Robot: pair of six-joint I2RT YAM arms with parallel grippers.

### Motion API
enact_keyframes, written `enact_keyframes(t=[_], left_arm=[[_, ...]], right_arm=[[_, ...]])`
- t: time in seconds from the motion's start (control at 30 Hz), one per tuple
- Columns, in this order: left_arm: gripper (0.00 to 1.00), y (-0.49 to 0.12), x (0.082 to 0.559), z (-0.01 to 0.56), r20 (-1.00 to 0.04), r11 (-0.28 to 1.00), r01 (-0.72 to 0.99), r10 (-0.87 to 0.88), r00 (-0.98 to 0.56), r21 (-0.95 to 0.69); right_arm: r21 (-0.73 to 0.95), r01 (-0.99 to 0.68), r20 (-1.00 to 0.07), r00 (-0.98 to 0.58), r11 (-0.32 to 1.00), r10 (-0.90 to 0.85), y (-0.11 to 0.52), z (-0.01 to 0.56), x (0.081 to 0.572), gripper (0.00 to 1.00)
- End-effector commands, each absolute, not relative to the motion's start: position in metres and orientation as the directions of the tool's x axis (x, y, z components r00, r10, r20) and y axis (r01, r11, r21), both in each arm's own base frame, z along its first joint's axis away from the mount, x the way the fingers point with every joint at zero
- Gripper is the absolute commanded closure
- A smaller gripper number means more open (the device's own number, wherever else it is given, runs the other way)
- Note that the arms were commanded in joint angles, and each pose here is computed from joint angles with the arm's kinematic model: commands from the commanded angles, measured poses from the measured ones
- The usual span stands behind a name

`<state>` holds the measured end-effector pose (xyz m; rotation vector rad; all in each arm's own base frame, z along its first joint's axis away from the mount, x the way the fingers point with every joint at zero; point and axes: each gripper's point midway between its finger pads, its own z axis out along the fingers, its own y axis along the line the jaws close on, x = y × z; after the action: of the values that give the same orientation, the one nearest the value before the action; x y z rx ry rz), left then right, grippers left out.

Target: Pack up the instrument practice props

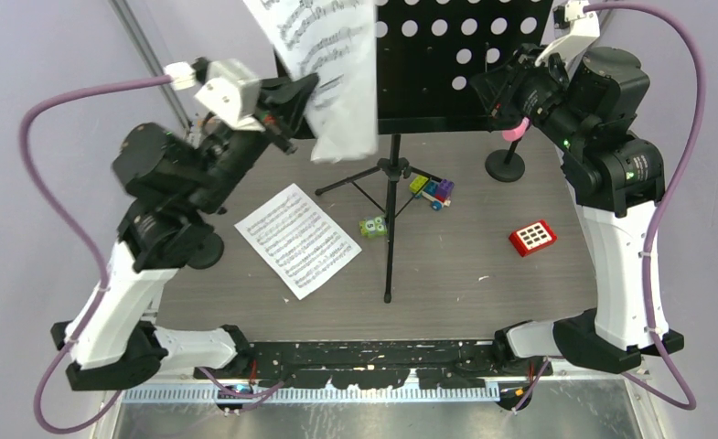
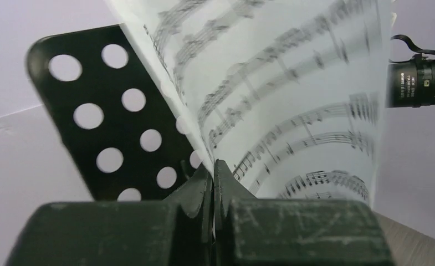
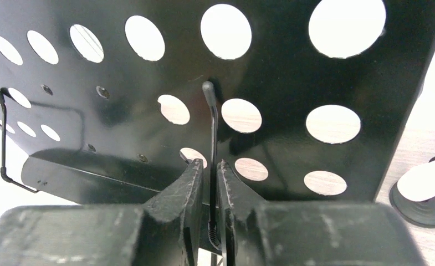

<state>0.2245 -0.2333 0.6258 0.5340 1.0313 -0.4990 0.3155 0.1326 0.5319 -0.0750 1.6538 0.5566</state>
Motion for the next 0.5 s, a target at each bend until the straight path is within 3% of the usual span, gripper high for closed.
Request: enact_keyframes(t=[0.0,0.47], left_arm=[[1.00,-0.194,0.202,0.634,-0.887,0.788,0.603,-0.184,0.423,0.123],[1.00,-0.135,0.176,0.586,-0.946,0.831,0.555,-0.146,0.289,0.041]], right_arm=[[0.297,-0.393,-0.953,-0.066,0.870,0.295,0.129,0.563,0.307,0.76],[0.250,-0.402,-0.961,0.007,0.881,0.276,0.114,0.573,0.272,0.40]])
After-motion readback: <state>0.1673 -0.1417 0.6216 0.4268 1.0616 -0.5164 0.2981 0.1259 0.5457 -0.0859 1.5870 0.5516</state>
